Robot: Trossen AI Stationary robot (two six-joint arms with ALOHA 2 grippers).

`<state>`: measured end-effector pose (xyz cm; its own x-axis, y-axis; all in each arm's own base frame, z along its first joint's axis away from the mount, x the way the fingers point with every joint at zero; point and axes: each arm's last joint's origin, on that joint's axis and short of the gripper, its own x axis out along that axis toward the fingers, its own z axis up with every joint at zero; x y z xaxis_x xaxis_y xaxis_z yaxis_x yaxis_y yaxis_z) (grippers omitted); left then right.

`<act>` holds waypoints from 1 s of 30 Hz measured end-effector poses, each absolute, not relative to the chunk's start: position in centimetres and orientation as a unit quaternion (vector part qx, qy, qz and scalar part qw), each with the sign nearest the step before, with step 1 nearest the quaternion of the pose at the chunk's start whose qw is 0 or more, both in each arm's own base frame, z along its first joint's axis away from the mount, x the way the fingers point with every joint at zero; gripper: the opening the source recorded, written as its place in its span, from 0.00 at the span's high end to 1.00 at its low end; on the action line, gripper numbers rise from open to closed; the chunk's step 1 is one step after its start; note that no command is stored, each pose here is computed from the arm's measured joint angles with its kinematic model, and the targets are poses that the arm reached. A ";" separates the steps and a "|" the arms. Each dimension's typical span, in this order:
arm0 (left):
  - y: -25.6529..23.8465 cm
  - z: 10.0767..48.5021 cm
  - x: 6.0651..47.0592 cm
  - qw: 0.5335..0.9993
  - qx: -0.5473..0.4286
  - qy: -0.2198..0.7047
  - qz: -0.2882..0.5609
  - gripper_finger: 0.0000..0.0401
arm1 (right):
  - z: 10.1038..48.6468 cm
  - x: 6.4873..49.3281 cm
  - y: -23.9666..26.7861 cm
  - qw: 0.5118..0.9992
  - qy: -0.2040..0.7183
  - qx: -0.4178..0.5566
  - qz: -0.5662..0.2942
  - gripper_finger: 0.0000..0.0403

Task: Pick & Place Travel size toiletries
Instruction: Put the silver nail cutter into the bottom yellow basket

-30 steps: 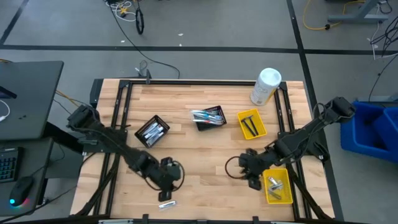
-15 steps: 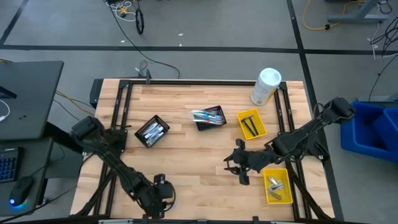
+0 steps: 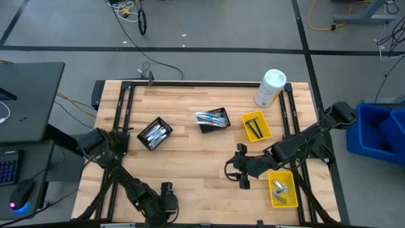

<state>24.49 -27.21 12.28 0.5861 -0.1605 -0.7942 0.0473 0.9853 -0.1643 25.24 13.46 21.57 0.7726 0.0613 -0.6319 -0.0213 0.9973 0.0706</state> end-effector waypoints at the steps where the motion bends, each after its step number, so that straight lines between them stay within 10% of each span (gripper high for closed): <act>1: -27.3 12.2 24.4 0.892 -0.047 0.447 -0.057 0.41 | 21.5 25.3 13.5 0.940 0.338 0.029 0.022 0.40; 15: -25.6 12.1 25.9 0.916 0.024 0.401 0.000 0.84 | 19.4 28.1 15.2 0.957 0.276 -0.032 0.077 0.46; 30: -19.9 14.3 33.5 0.960 0.022 0.279 0.006 0.82 | 13.1 30.6 16.7 0.955 0.280 -0.037 0.089 0.47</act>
<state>33.53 -19.86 14.30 0.8442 0.0229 -0.5356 0.0018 0.9990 0.0456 30.64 16.68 13.06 0.8269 0.1489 -0.5423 -0.1907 0.9814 -0.0212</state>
